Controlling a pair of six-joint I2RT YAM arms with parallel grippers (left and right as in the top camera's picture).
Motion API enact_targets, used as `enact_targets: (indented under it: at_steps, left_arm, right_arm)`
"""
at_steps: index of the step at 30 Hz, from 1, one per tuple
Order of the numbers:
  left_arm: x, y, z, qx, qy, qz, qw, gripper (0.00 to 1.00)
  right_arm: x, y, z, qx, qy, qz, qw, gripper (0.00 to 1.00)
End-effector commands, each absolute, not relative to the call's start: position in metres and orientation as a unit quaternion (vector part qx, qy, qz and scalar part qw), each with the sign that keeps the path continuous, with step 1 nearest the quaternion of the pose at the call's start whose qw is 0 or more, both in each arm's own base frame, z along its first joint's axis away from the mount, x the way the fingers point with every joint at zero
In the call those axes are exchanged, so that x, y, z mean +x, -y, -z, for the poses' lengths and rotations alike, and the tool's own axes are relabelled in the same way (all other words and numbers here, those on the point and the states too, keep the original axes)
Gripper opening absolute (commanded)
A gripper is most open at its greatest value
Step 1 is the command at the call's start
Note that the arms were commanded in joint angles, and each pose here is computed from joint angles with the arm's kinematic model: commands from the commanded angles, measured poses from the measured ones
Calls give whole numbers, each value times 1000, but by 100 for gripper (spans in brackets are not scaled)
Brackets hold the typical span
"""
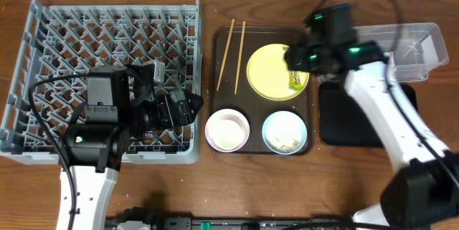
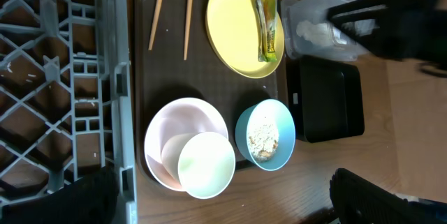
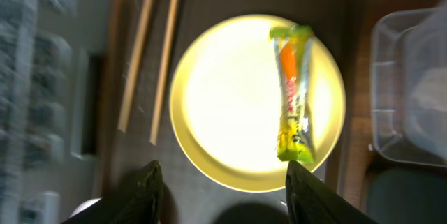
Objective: Sort waste into correct bins and load items into the dishwasher
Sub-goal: 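Grasp the green snack wrapper on the yellow plate with the right gripper, then drop the snack wrapper into the clear plastic bin with the right gripper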
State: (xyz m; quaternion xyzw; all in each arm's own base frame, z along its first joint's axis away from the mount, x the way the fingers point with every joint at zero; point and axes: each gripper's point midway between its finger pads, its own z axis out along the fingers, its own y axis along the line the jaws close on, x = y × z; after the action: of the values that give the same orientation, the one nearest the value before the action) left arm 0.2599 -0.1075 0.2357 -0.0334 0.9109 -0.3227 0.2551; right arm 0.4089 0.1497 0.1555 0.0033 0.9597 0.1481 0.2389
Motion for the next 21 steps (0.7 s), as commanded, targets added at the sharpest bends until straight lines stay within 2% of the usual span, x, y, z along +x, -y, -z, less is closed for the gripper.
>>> enact_targets:
  at_steps: [1, 3, 8, 11, 12, 14, 15, 21]
  left_arm:
    - [262, 109, -245, -29, -906, 330, 264, 98]
    - [262, 109, -245, -29, -906, 330, 264, 98]
    - [262, 109, -245, -29, -906, 330, 264, 98]
    - [262, 109, -245, -29, -906, 330, 264, 98]
    - [262, 109, -245, -29, -906, 330, 264, 98]
    - [261, 109, -245, -30, -906, 330, 262, 98]
    - [261, 109, -245, -30, -906, 330, 262, 98]
    - [261, 109, -244, -30, -907, 330, 261, 98]
  right_arm:
    - [417, -125, -110, 12, -971, 6, 239, 54]
    - [424, -123, -92, 26, -969, 43, 242, 55]
    - [445, -128, -38, 34, -970, 49, 234, 50]
    - [452, -127, -22, 46, -970, 47, 234, 38]
    - [454, -130, -23, 46, -970, 40, 237, 23]
    - [455, -134, -30, 44, -969, 27, 242, 4]
    - [455, -136, -35, 44, -969, 20, 243, 1]
    - [450, -141, -95, 82, -959, -55, 266, 1]
